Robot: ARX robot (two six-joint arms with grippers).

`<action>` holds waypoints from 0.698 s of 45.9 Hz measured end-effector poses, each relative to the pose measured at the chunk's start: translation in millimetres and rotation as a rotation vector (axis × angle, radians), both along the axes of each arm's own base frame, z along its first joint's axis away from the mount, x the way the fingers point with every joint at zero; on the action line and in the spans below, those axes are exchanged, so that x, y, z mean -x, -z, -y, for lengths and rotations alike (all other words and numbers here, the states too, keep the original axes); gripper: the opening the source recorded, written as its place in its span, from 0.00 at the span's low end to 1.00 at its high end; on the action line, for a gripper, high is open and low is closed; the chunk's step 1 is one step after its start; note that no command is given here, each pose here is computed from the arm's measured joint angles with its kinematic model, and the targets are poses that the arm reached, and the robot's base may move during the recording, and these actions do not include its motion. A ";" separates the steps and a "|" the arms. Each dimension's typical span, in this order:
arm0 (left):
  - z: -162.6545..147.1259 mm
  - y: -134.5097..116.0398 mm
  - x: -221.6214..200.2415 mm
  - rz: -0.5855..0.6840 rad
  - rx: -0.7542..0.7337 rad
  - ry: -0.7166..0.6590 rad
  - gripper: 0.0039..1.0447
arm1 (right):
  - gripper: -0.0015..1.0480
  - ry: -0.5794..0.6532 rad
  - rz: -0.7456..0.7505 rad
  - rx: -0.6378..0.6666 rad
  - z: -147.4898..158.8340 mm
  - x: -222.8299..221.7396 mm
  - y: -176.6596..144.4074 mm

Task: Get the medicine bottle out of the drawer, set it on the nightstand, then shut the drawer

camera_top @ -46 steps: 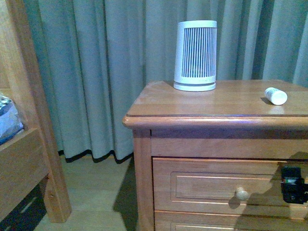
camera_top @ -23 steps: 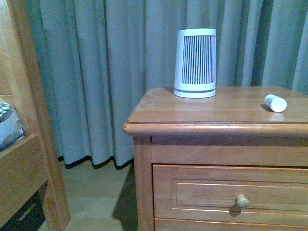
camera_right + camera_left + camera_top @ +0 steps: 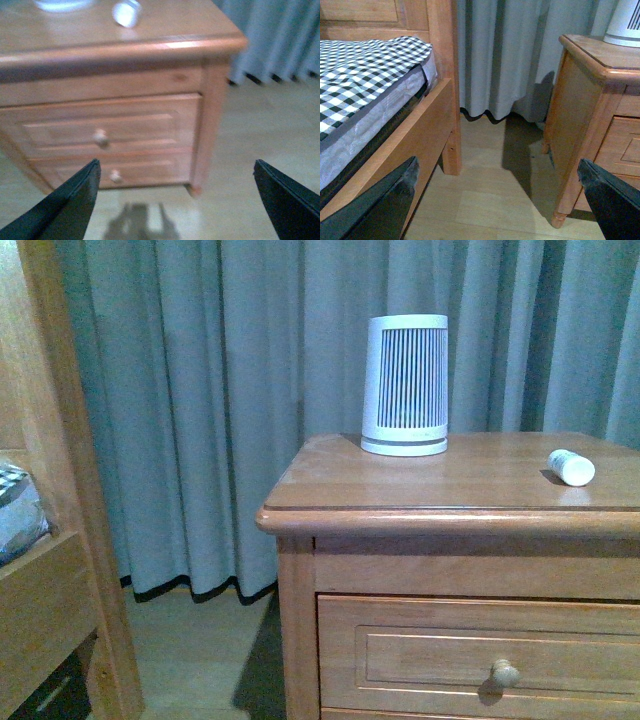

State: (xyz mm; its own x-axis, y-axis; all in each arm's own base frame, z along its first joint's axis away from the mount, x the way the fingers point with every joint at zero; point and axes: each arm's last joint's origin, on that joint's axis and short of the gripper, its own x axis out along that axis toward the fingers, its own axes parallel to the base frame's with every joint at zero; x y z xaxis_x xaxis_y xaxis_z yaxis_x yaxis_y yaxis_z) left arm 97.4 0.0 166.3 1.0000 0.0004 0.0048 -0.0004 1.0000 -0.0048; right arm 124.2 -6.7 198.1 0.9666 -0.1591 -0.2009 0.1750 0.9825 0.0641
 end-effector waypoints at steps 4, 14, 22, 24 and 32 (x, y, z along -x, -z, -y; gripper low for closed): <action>0.0 0.0 0.0 0.000 0.000 0.000 0.94 | 0.76 -0.157 0.149 0.030 -6.2 2.4 5.2; 0.0 0.0 0.0 0.000 0.000 0.000 0.94 | 0.38 -0.168 0.191 0.069 -6.7 8.2 13.9; 0.0 0.0 0.0 0.000 0.000 0.000 0.94 | 0.08 -0.168 0.197 0.074 -6.7 11.9 18.1; 0.0 0.0 0.0 0.000 0.000 0.000 0.94 | 0.03 -0.169 0.193 0.077 -6.7 12.6 20.1; 0.0 0.0 0.0 0.000 0.000 0.000 0.94 | 0.03 -0.169 0.203 0.078 -6.7 15.5 27.2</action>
State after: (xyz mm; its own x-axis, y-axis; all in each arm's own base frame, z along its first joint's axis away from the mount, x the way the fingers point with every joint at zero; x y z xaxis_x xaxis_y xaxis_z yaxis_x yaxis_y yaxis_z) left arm 97.4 0.0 166.3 1.0000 0.0004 0.0048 -0.0004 1.0000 -0.0044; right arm 108.6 0.0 170.8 1.0000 0.0000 0.0063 0.0000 1.0000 0.0040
